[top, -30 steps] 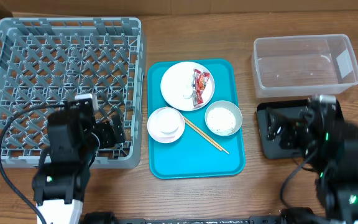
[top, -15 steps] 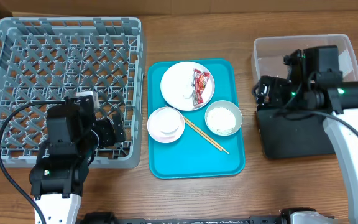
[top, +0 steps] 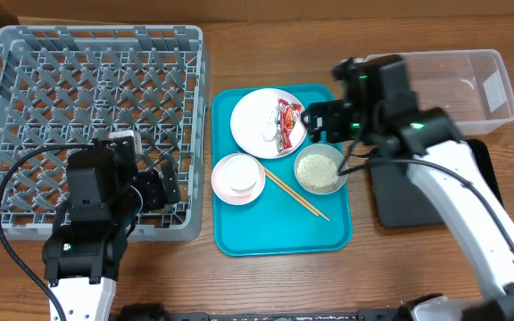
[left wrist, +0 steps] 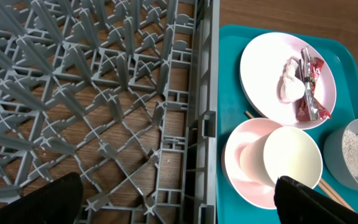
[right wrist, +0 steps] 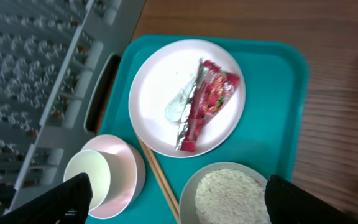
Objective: Sort waste into correct bins and load items into the dishwasher
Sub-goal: 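Move the right gripper to the plate and grasp the red wrapper, then carry the red wrapper to the clear bin and release it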
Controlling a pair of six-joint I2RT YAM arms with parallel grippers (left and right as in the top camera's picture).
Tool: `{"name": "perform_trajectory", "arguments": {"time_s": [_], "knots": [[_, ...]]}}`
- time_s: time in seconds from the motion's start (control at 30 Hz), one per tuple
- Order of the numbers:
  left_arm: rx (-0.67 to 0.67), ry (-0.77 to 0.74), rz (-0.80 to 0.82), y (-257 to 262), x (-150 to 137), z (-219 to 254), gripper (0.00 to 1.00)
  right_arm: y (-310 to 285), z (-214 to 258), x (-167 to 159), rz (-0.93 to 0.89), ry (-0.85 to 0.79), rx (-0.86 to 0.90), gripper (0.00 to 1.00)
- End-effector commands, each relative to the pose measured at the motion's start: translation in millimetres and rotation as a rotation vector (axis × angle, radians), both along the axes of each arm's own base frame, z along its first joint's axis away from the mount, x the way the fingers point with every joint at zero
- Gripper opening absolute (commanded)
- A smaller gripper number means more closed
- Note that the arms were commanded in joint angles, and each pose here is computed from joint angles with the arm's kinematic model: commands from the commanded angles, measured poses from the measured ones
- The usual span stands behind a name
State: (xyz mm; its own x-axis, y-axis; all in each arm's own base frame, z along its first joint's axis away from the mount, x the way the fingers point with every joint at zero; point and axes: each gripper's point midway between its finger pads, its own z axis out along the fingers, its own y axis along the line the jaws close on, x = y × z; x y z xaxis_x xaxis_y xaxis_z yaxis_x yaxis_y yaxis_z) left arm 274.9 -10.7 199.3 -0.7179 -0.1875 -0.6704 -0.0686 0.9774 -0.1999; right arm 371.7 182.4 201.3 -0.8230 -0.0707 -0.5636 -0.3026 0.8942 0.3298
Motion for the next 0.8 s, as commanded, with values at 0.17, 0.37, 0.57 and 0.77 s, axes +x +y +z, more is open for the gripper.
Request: {"name": "perform_trajectory", "arguments": {"time_s": [0.17, 0.37, 0.57, 0.77], "knots": [[-0.011, -0.031, -0.014, -4, 4, 13, 1.00, 33, -60, 23, -0.038, 0.097, -0.017, 0.66], [-0.012, -0.010, -0.014, -4, 6, 7, 1.00, 39, -107, 26, -0.033, 0.190, -0.039, 0.67], [-0.014, 0.026, -0.013, -4, 9, -2, 1.00, 43, -139, 23, -0.020, 0.260, -0.050, 0.67], [-0.014, 0.042, -0.013, -4, 11, -7, 1.00, 51, -148, 22, 0.005, 0.283, -0.016, 0.66]]}}
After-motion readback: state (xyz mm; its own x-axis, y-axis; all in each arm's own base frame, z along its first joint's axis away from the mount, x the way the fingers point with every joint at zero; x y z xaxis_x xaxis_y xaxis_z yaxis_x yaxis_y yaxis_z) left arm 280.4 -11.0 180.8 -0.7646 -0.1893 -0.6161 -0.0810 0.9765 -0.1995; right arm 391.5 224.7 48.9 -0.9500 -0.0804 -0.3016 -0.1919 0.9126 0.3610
